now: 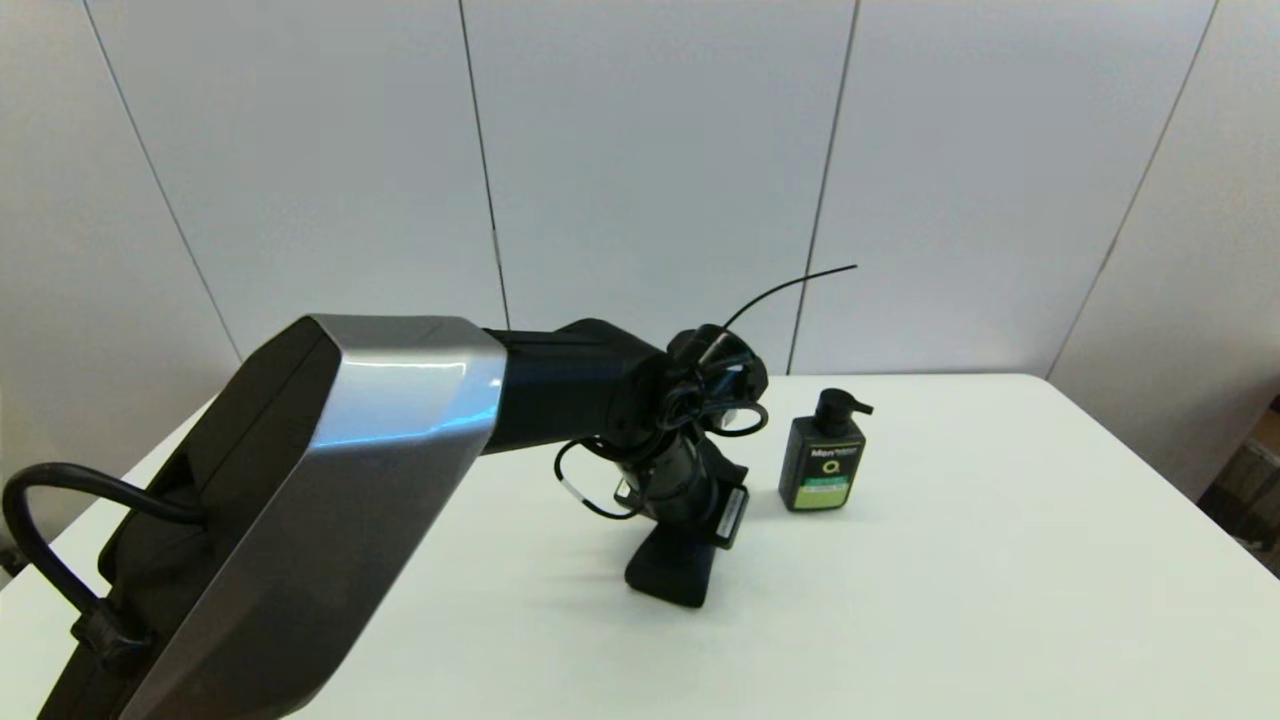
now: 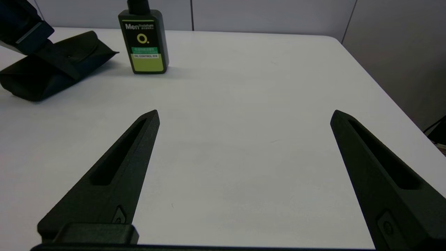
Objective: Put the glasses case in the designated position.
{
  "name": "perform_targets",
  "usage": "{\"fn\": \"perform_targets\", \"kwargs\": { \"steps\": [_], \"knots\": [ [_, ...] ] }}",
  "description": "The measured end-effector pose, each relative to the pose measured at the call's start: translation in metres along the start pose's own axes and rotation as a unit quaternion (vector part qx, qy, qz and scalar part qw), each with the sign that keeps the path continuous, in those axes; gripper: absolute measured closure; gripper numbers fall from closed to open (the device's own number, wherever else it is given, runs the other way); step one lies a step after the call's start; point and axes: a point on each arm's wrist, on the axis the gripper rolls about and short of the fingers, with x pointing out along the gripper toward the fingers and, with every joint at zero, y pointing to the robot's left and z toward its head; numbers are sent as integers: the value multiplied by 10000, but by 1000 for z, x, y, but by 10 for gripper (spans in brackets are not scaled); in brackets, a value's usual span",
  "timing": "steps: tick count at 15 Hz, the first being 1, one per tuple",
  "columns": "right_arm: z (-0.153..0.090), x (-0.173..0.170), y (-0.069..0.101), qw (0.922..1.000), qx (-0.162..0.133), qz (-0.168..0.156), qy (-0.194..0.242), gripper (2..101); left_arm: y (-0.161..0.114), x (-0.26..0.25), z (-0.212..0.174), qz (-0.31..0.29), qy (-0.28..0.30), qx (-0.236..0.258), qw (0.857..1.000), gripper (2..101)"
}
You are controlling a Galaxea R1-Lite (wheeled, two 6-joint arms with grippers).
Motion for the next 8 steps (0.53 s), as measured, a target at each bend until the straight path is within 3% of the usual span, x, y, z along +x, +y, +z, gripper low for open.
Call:
{"fn": "perform_targets", "kwargs": {
  "steps": [8],
  "knots": [
    [0, 0, 0, 10000, 1, -2, 0, 50, 0, 6, -1, 18, 70, -15, 10000, 617]
  ]
}}
